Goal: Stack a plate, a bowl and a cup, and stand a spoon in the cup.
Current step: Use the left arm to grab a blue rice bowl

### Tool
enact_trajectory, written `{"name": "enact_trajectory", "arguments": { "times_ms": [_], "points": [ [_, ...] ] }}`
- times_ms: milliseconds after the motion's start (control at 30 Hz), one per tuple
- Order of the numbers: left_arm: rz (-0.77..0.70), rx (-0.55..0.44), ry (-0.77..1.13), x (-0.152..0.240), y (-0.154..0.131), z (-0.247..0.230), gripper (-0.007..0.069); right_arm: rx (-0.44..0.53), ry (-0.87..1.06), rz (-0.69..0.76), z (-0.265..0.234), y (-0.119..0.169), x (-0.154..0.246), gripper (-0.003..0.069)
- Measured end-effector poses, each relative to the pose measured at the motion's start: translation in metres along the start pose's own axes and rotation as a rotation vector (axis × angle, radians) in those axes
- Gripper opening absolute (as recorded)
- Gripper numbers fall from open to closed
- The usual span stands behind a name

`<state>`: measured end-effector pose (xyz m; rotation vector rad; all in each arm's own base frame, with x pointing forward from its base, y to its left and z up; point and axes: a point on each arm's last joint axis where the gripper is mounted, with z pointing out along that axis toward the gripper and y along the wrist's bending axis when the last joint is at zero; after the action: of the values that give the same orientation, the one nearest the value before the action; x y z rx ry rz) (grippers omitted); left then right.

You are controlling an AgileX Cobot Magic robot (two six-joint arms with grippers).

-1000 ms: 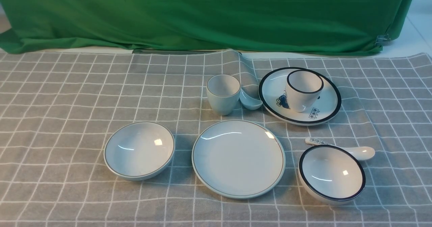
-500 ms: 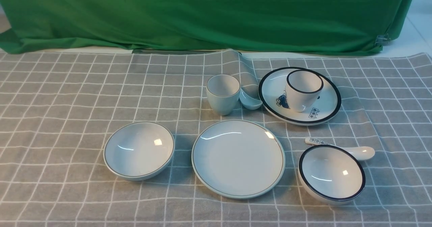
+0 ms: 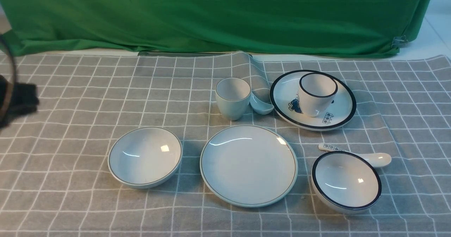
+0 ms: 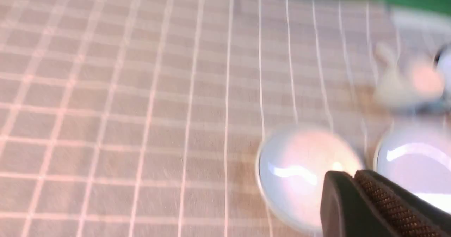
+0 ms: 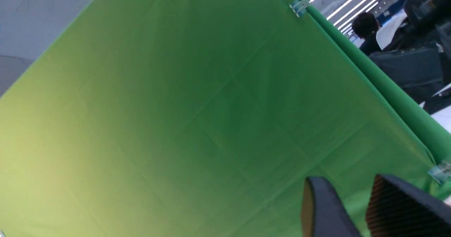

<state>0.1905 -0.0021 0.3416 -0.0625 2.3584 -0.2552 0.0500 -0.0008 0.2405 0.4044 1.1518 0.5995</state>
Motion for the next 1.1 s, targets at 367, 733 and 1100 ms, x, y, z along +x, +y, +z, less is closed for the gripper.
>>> {"name": "enact_trajectory", "arguments": {
  "times_ms": [367, 733, 1100],
  "points": [
    [0.036, 0.064, 0.406, -0.005, -0.006, 0.082, 0.0018, 0.229, 0.581, -0.408, 0.056, 0.064, -0.064, 0.0027],
    [0.066, 0.071, 0.466, -0.058, -0.014, 0.121, 0.0050, 0.068, 1.343, -0.675, 0.147, 0.097, -0.021, 0.0023],
    [0.066, 0.035, 0.548, -0.052, -0.003, 0.167, 0.0488, -0.103, 1.572, -0.761, 0.156, 0.116, 0.054, 0.0025]
  ]
}}
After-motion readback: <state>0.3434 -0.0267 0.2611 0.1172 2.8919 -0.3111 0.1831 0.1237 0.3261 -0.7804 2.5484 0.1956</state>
